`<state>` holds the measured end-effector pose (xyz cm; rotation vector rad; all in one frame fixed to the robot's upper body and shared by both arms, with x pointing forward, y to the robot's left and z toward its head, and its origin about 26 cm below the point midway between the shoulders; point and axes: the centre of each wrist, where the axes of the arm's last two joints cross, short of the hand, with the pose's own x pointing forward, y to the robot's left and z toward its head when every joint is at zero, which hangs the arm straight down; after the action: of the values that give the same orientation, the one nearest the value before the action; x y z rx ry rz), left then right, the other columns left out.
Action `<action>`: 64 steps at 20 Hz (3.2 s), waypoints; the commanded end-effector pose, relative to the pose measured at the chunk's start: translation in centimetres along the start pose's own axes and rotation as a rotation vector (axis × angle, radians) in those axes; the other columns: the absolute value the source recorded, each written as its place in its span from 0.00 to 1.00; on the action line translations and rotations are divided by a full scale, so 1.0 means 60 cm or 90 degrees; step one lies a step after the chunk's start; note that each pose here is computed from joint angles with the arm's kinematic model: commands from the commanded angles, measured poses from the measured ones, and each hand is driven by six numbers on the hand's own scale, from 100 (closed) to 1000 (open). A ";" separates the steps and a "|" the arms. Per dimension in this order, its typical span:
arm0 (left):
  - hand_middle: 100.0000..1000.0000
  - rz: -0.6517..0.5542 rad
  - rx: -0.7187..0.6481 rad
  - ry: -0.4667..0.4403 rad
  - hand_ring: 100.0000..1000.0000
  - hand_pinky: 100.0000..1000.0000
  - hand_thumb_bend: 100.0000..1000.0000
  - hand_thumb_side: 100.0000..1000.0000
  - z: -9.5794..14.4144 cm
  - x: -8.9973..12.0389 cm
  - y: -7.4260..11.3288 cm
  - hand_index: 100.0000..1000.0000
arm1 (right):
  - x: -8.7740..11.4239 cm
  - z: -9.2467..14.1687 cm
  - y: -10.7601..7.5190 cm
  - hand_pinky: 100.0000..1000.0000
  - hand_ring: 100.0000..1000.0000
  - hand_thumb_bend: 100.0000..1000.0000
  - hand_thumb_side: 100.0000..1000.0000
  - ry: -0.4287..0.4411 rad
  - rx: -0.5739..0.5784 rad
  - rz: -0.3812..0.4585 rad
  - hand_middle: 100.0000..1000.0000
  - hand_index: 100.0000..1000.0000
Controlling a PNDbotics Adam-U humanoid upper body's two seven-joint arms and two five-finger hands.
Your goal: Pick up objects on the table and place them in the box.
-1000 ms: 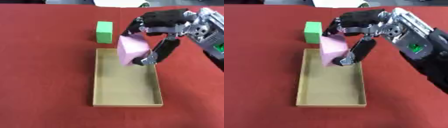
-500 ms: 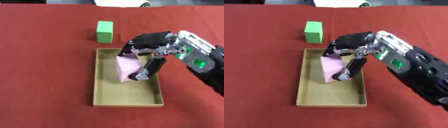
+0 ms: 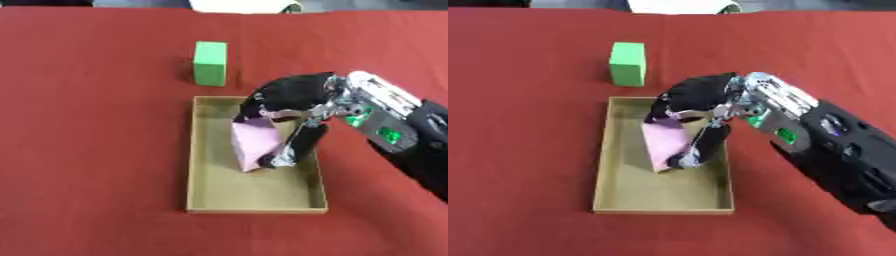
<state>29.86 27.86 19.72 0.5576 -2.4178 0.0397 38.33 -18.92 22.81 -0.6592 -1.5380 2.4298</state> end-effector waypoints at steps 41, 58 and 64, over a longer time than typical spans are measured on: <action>0.64 -0.288 -0.240 -0.200 0.75 0.74 0.16 0.62 -0.168 0.140 -0.008 0.80 | 0.014 0.307 -0.125 0.76 0.72 0.00 0.85 0.211 -0.682 -0.106 0.58 0.88; 0.69 -0.543 -0.677 -0.090 0.80 0.81 0.48 0.57 -0.286 0.105 -0.133 0.84 | 0.010 0.324 -0.099 0.75 0.71 0.00 0.87 0.235 -0.772 -0.165 0.57 0.87; 0.72 -0.569 -0.729 -0.066 0.82 0.84 0.62 0.50 -0.296 0.079 -0.176 0.86 | 0.010 0.323 -0.097 0.74 0.71 0.00 0.88 0.242 -0.783 -0.178 0.57 0.87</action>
<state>41.14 19.40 34.57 0.9329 -1.6578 -1.6066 28.96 -31.66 33.95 -0.8601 -2.5446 0.8651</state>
